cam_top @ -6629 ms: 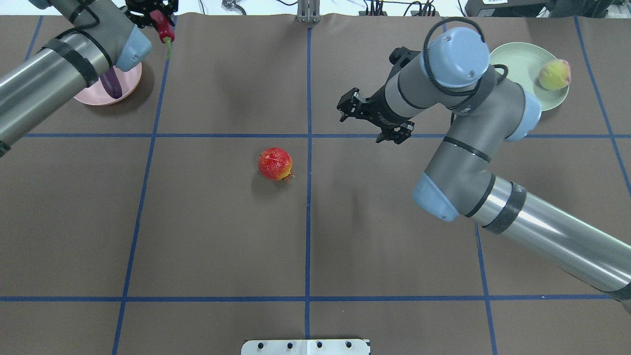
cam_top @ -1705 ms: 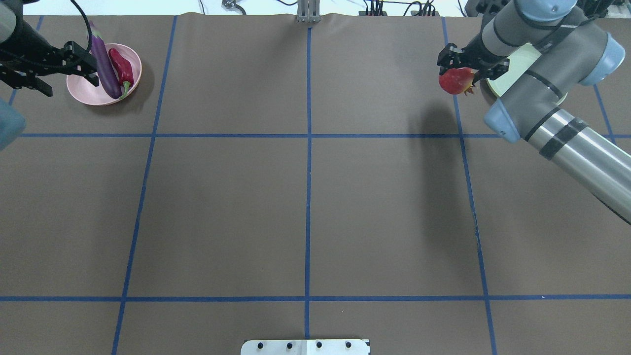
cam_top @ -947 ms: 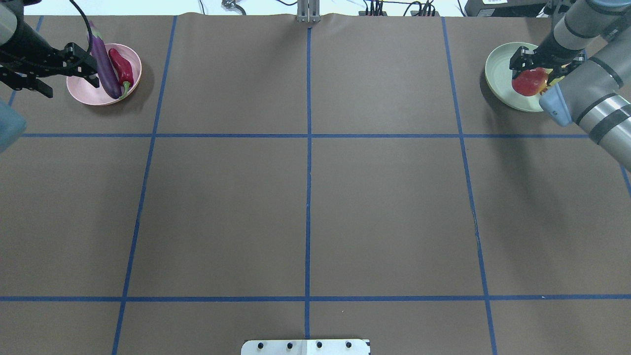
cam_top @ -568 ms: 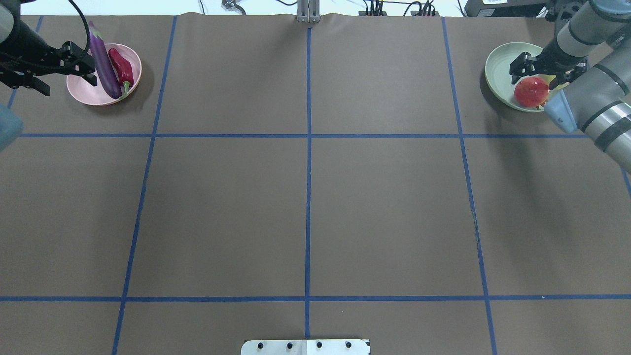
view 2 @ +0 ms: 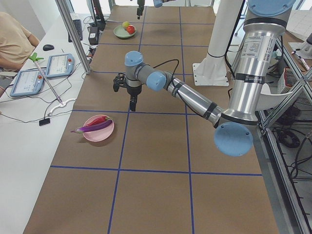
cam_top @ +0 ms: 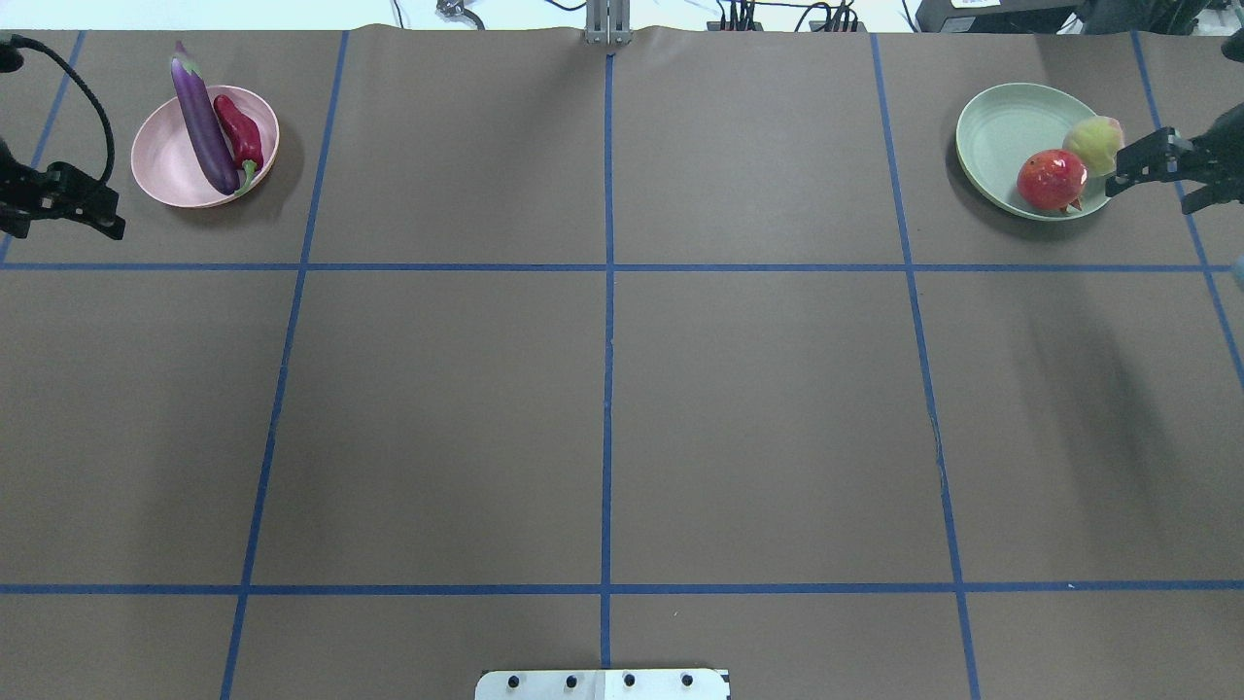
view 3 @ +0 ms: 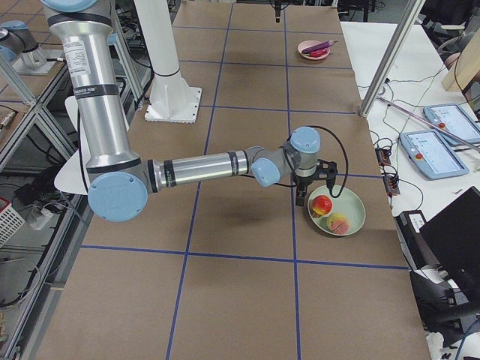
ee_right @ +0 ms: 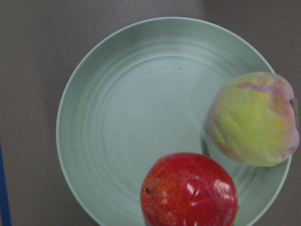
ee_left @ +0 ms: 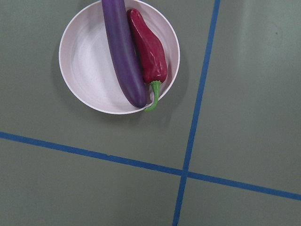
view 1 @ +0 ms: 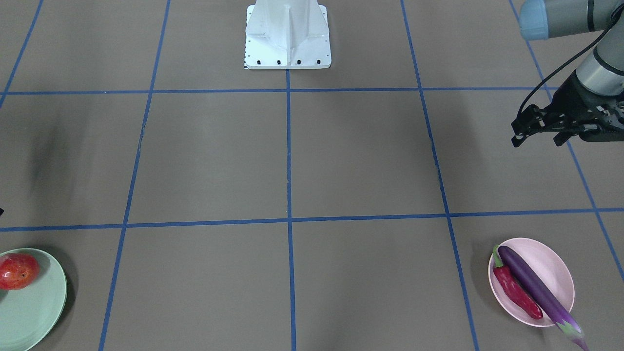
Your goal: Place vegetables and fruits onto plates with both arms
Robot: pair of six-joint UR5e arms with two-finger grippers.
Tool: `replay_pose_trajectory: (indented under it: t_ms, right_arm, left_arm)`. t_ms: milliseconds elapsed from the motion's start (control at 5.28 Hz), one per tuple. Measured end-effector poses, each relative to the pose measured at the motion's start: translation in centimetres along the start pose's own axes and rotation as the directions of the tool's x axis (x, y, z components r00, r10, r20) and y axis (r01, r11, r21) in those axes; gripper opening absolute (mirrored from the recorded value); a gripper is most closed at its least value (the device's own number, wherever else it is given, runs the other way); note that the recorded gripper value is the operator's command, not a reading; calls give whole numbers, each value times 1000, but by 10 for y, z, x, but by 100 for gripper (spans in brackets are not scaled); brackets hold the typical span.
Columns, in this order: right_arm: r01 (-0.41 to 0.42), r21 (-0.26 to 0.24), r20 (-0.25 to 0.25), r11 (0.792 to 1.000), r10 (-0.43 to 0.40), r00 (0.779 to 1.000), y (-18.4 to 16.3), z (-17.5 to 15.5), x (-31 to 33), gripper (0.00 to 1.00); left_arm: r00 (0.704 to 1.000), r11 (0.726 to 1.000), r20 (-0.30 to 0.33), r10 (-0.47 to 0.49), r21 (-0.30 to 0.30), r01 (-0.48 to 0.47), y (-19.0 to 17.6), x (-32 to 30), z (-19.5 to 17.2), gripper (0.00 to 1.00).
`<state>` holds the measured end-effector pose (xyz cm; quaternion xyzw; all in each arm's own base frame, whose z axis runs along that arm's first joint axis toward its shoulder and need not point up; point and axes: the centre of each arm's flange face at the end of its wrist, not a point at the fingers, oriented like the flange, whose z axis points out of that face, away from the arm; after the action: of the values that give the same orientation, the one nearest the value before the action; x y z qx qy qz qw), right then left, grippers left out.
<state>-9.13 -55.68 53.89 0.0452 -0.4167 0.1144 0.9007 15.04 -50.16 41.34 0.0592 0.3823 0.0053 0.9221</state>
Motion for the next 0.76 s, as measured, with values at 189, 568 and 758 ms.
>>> replay_pose_trajectory:
  t_ms: [189,568,758]
  right_arm:
    - [20,4,29,1000,-20,999,19,-26,30,100]
    - [49,-12,82,999,-48,996,46,-53,89,100]
    - [54,-28,100,998,-51,994,59,-57,105,100]
  left_arm:
    - [999,999,6,54,-10,-54,22,-22,4,100]
    - [990,990,33,140,-5,-140,48,-89,-7,100]
    - [989,990,28,144,-9,-144,57,-130,-15,100]
